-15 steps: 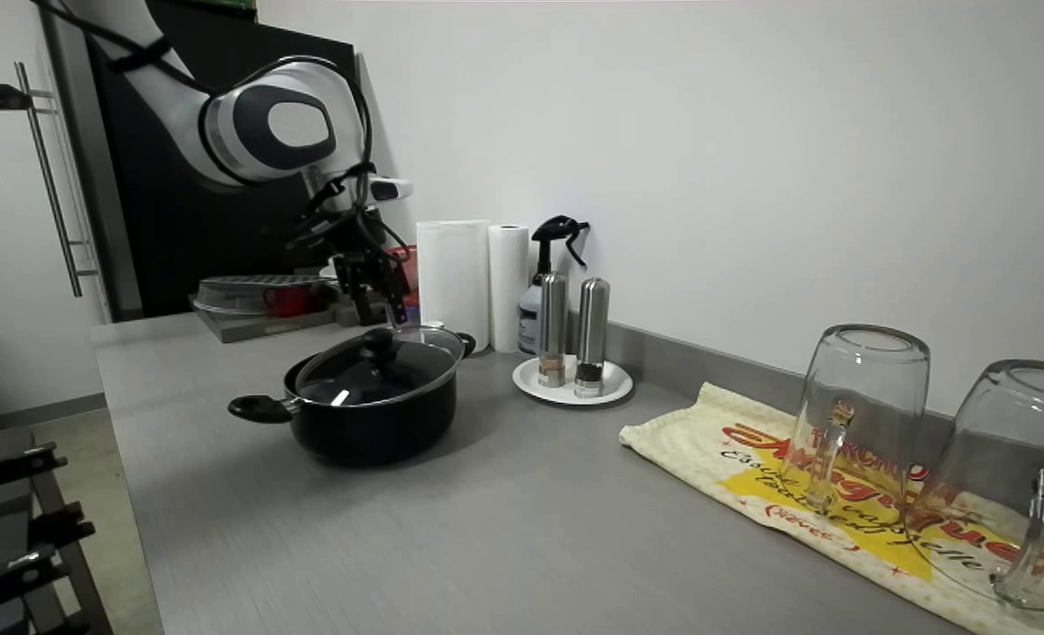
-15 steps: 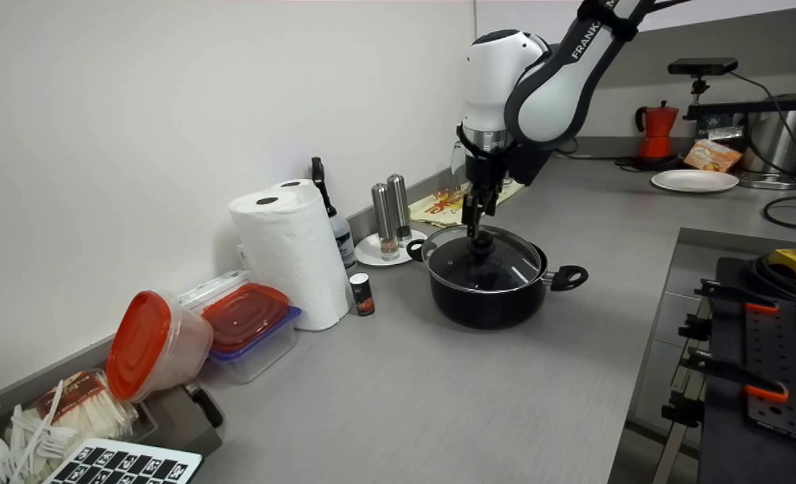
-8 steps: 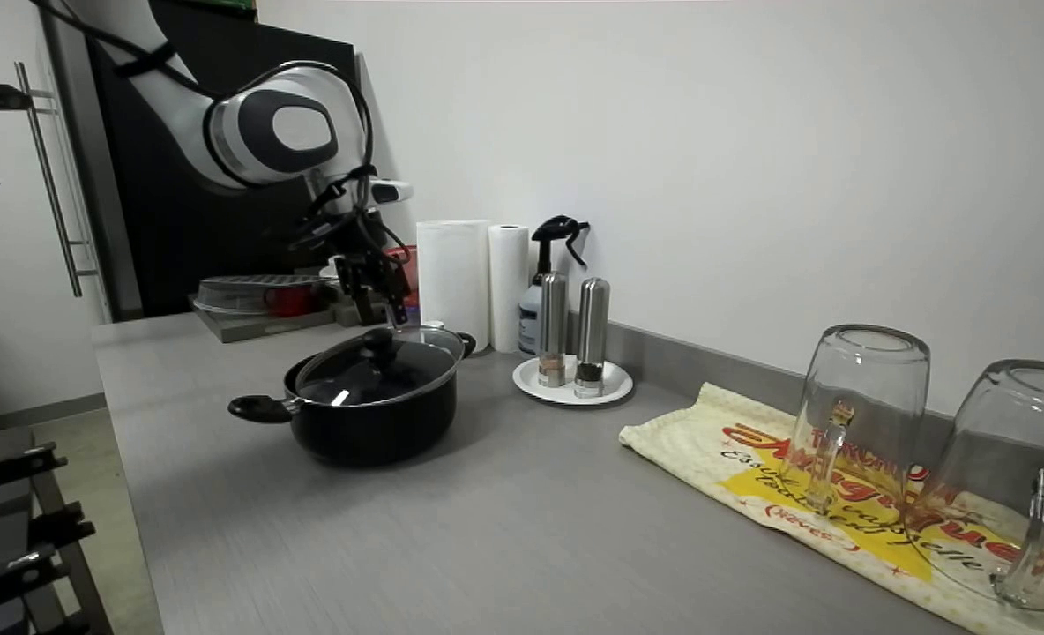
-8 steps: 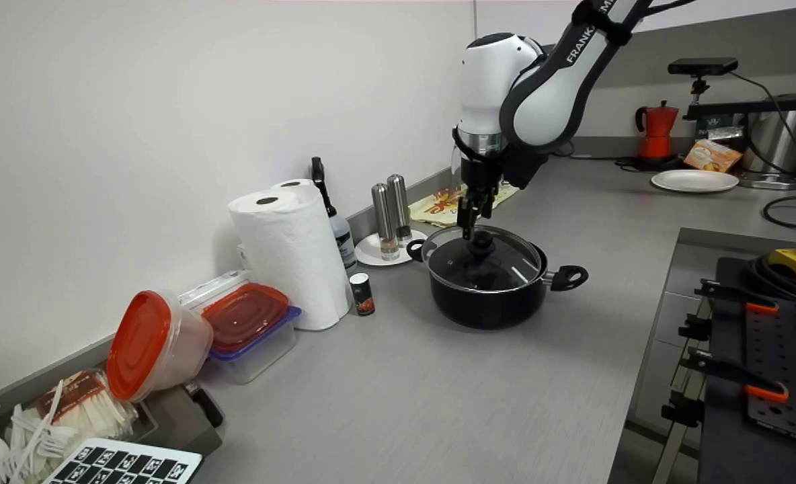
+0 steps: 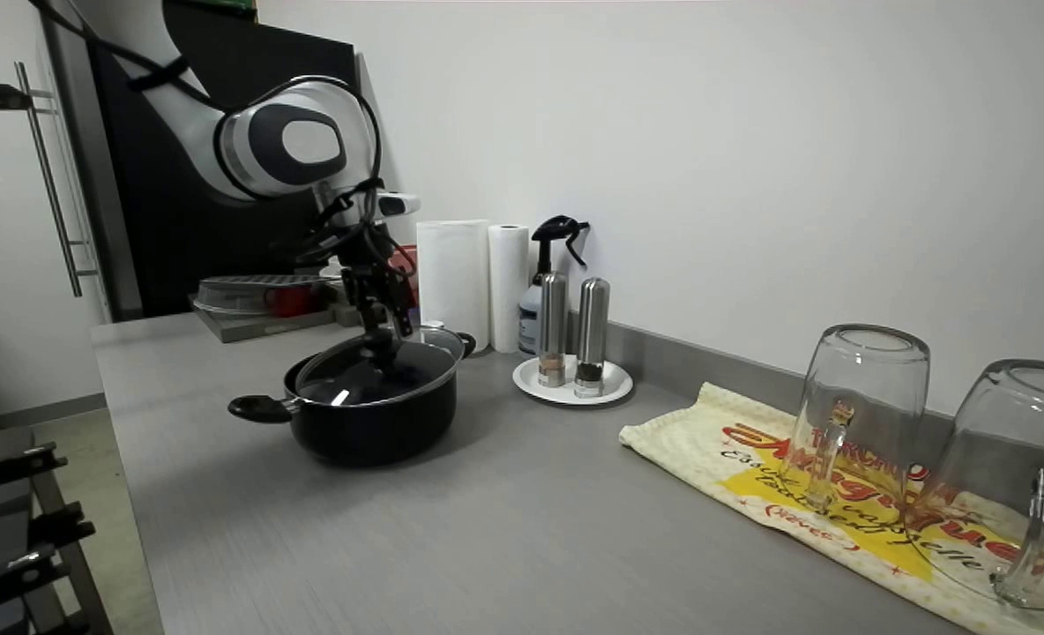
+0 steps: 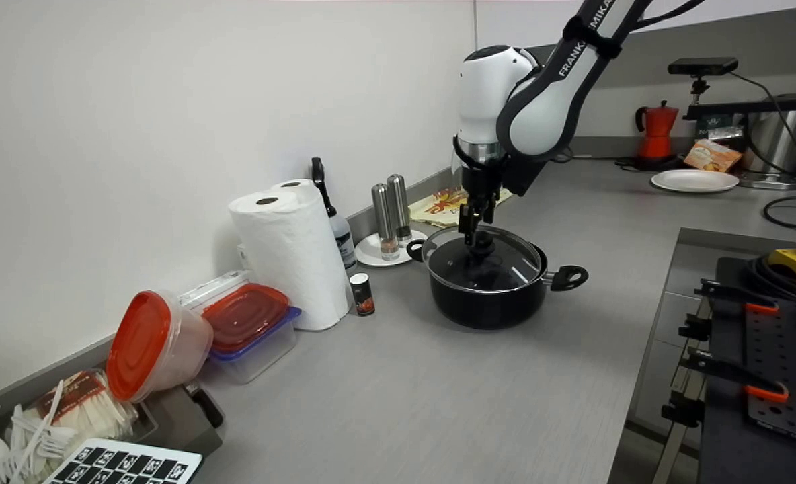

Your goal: Uncover the pot and put the lid on the counter

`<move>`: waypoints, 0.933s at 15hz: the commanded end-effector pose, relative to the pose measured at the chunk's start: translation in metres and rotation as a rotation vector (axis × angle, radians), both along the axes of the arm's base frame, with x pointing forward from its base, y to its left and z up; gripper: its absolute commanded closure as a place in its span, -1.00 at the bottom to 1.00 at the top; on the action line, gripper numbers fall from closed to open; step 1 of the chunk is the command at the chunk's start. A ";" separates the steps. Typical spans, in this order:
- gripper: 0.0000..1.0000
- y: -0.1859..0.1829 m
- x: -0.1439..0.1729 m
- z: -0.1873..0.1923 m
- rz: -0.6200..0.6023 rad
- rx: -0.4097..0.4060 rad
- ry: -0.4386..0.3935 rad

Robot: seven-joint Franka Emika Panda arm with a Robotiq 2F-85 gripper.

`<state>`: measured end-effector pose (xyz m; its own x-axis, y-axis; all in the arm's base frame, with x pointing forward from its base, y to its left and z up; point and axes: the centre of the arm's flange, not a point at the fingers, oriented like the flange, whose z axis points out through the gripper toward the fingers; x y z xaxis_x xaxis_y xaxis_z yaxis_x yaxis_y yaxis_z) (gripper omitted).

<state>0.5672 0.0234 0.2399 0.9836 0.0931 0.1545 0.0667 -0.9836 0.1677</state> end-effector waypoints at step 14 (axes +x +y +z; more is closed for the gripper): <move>0.53 0.012 0.010 0.003 0.009 -0.022 -0.004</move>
